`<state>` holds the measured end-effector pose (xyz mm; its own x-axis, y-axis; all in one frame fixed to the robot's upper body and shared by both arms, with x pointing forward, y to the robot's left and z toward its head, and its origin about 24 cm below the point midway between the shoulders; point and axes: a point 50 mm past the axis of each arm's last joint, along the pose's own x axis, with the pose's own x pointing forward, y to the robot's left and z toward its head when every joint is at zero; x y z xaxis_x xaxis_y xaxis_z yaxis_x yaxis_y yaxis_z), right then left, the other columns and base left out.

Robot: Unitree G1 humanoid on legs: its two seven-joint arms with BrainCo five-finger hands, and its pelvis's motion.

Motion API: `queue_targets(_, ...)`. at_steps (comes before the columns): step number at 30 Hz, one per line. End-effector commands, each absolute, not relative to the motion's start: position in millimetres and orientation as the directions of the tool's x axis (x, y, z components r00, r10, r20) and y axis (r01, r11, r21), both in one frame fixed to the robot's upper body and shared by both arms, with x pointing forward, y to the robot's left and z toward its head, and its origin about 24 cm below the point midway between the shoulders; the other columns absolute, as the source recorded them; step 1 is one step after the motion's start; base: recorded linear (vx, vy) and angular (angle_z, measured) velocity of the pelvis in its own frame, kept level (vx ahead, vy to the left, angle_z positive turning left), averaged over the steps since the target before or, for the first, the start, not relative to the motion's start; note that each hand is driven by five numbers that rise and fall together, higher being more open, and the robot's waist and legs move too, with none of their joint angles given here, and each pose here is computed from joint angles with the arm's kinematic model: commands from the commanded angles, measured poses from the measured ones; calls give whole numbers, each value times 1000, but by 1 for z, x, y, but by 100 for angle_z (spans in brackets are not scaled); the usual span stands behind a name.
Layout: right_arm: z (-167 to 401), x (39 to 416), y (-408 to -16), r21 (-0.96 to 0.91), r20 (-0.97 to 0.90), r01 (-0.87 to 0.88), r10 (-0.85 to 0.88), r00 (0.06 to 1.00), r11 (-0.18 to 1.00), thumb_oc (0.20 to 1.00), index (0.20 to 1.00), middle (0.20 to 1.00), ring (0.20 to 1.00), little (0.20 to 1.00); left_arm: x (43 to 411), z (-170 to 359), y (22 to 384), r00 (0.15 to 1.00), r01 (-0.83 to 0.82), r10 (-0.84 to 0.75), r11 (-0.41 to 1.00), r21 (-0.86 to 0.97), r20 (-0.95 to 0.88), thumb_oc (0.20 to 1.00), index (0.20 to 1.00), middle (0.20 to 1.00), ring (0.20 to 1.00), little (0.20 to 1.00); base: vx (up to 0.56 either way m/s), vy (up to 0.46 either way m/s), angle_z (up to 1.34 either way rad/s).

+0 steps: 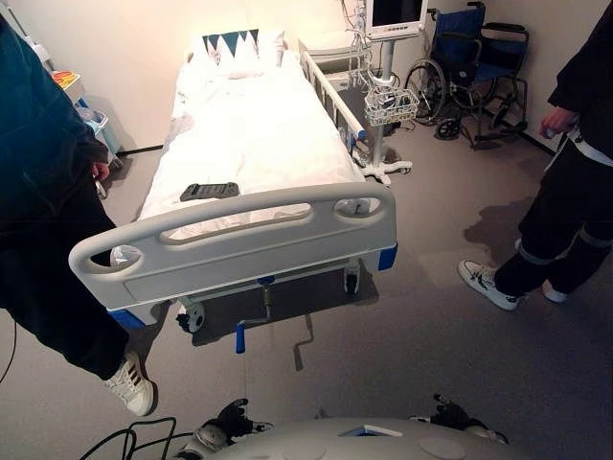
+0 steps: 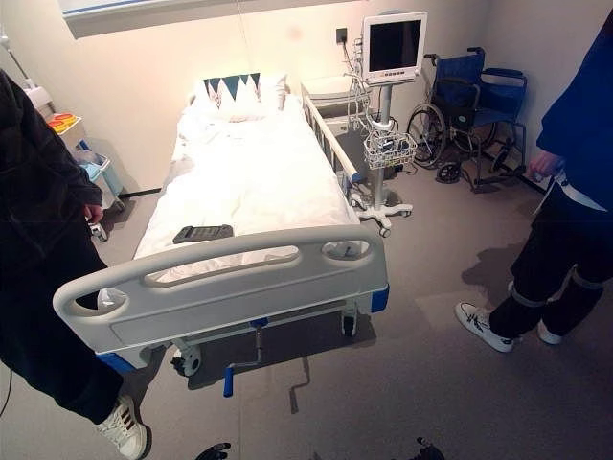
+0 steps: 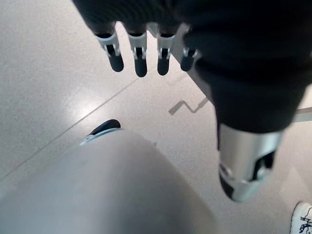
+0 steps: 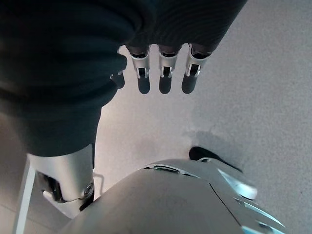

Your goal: Raise the hospital bed

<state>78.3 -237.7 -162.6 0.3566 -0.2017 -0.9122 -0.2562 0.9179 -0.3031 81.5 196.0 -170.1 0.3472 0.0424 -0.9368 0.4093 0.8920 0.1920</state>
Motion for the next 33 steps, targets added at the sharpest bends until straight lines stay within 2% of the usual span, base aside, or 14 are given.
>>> queue_targets(1, -165, 83, -228, -280, -921, -307, -165, 352, 910, 1000, 1000, 1000, 1000, 1000, 83, -170, 195, 341, 373, 38, 912, 172, -939, 1000, 1000, 1000, 1000, 1000, 0, 0, 0)
queue_targets(9, -165, 81, -229, -277, -922, -293, -168, 349, 915, 1000, 1000, 1000, 1000, 1000, 75, -172, 198, 320, 267, 59, 952, 150, -946, 1000, 1000, 1000, 1000, 1000, 0, 0, 0)
queue_targets(12, -165, 81, -230, -274, -921, -272, -170, 349, 922, 1000, 1000, 1000, 1000, 1000, 71, -172, 201, 315, 99, 86, 988, 122, -945, 1000, 1000, 1000, 1000, 1000, 0, 0, 0)
queue_targets(17, -164, 85, -230, -274, -917, -252, -173, 358, 928, 1000, 1000, 1000, 1000, 1000, 72, -171, 207, 323, -77, 119, 992, 99, -939, 1000, 1000, 1000, 1000, 1000, 0, 0, 0)
queue_targets(29, -159, 97, -238, -300, -897, -219, -196, 397, 928, 1000, 1000, 1000, 1000, 1000, 69, -167, 234, 304, -153, 236, 968, 197, -923, 1000, 1000, 1000, 1000, 1000, -25, 5, 0)
queue_targets(33, -156, 102, -244, -319, -884, -188, -220, 412, 929, 1000, 1000, 1000, 1000, 1000, 70, -164, 242, 306, -223, 279, 950, 217, -910, 1000, 1000, 1000, 1000, 1000, -86, 16, 0)
